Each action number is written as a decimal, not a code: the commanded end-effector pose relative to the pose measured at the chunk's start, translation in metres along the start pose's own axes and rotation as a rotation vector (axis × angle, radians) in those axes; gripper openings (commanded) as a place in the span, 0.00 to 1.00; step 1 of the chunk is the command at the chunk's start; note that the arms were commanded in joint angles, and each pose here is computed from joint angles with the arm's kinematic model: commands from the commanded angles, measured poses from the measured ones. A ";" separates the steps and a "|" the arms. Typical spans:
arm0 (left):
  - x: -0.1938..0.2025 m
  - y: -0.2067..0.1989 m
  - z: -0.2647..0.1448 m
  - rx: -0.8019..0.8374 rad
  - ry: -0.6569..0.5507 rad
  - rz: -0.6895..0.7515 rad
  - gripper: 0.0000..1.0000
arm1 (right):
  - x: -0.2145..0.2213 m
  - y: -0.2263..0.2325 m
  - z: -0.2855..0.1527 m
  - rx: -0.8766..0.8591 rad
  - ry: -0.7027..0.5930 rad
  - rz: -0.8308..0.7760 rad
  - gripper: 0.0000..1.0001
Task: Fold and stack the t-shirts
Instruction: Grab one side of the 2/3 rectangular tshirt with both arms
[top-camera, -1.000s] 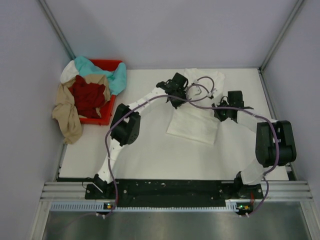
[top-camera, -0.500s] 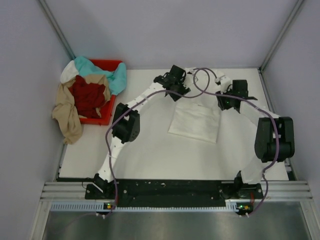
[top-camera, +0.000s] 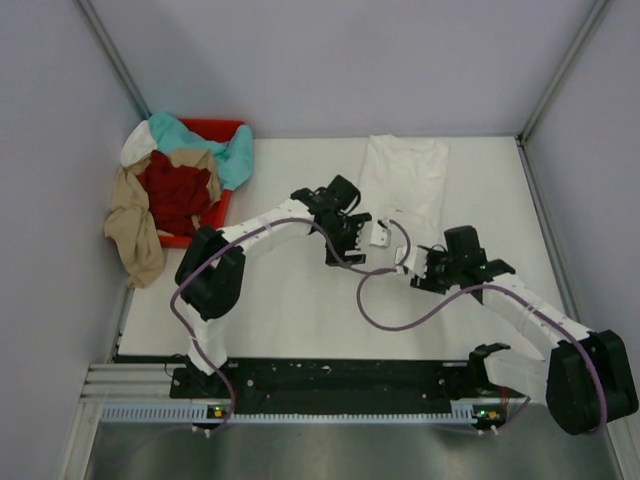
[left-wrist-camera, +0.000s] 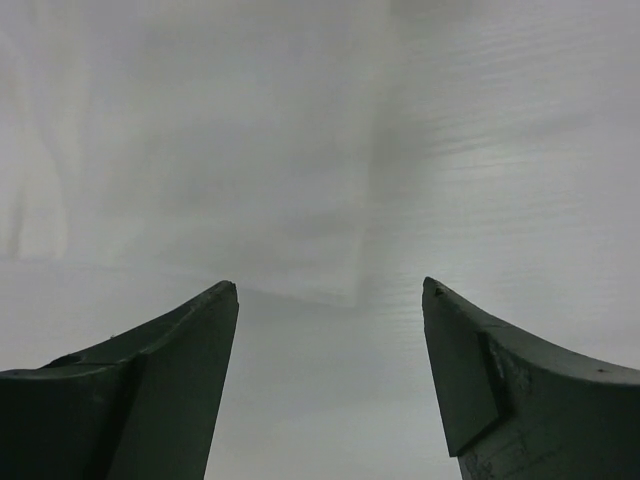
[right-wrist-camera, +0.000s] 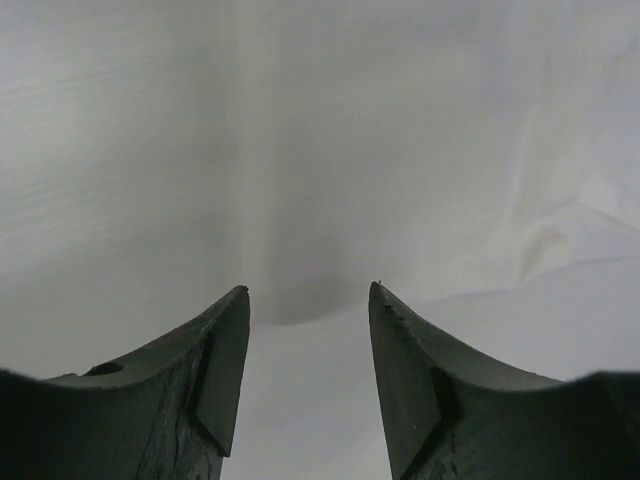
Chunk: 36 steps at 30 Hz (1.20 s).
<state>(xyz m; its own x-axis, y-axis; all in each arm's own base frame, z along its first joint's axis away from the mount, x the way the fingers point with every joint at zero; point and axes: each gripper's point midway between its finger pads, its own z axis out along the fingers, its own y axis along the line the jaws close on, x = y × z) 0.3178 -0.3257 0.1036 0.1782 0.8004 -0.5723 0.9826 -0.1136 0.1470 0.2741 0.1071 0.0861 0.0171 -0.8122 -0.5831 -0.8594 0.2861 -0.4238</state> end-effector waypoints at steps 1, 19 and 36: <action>0.014 -0.024 0.025 0.058 0.065 0.126 0.79 | 0.029 0.032 0.007 -0.117 0.141 -0.219 0.50; 0.057 -0.012 0.068 0.016 0.236 0.041 0.39 | 0.036 0.029 0.036 -0.112 0.224 -0.180 0.00; 0.047 -0.059 -0.010 -0.042 0.197 -0.036 0.00 | -0.007 0.062 -0.025 -0.166 0.174 -0.301 0.00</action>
<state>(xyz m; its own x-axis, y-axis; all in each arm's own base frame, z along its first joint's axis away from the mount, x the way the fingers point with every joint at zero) 0.2913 -0.2933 0.0396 0.1780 0.9069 -0.3819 0.9773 -0.1176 0.1763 0.2276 0.1113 0.0528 0.1597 -0.9357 -0.3146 -0.9048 -0.0113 -0.4257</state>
